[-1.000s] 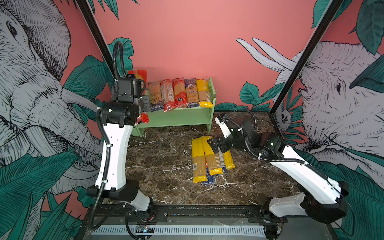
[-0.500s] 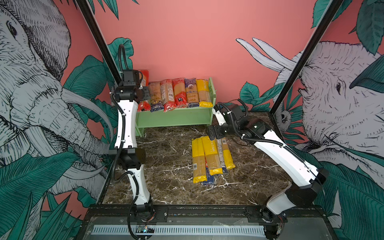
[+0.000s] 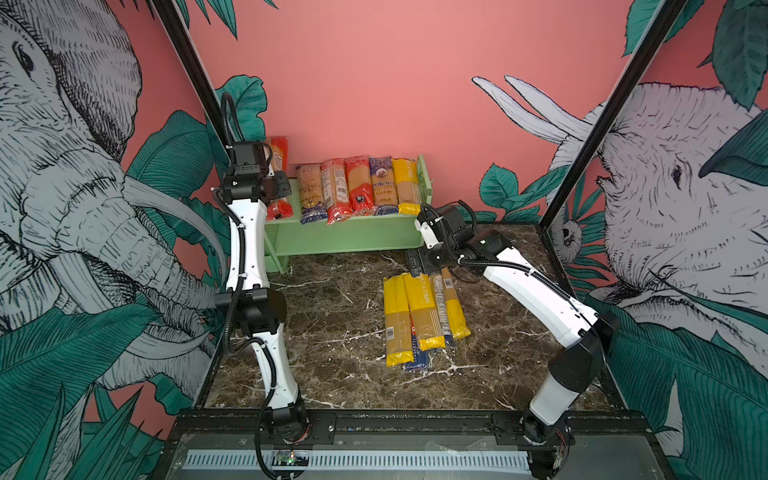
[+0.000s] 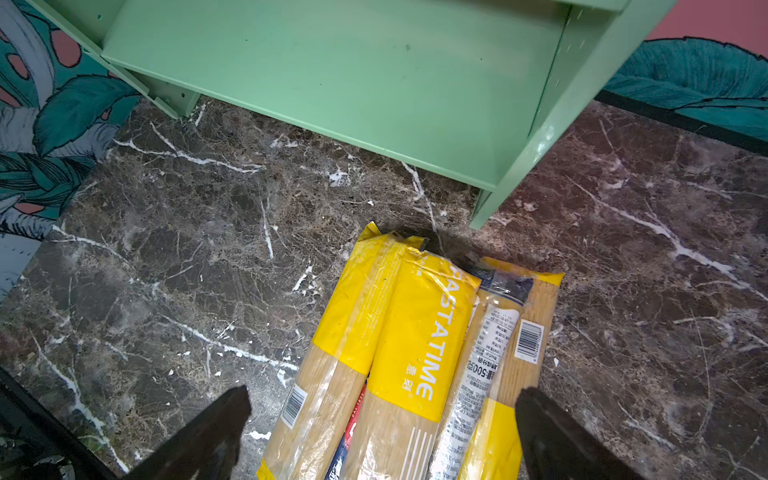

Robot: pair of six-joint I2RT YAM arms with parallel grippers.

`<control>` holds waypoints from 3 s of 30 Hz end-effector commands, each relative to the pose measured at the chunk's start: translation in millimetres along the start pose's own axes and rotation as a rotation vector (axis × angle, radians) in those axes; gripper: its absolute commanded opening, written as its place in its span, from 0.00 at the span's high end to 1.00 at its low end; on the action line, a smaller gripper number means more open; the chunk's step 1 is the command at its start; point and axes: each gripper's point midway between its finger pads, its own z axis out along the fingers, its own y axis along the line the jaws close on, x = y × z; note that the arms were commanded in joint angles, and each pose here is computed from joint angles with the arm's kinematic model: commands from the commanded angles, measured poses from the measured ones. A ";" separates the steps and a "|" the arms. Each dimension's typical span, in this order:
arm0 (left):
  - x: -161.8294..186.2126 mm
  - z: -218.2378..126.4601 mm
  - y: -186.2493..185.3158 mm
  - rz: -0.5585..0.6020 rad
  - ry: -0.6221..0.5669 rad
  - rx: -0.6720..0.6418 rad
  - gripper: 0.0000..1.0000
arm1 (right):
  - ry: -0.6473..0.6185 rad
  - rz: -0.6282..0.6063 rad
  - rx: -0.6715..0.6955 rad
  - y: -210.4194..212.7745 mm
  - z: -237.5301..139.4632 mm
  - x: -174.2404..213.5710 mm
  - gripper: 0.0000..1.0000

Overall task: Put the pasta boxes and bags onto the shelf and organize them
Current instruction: 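Set the red-and-white pack beside the Moli Pasta pack and open the left gripper, then lower the left gripper back to the yellow Pastatime packs on the table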

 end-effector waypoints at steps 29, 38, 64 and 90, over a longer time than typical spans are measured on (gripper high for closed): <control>-35.4 -97.0 -33.1 -0.015 -0.225 0.133 0.25 | -0.065 0.042 0.050 -18.7 -51.6 18.4 0.01; 50.4 -161.3 -61.7 -0.053 -0.183 0.192 0.25 | -0.038 0.064 0.080 -22.5 -76.6 69.9 0.01; 391.6 -161.7 -151.3 -0.020 0.288 0.420 0.28 | 0.004 0.073 0.143 -18.3 -101.5 178.0 0.01; 467.4 -122.7 -222.9 0.025 0.451 0.469 0.25 | 0.076 0.074 0.210 -39.8 -68.4 201.9 0.01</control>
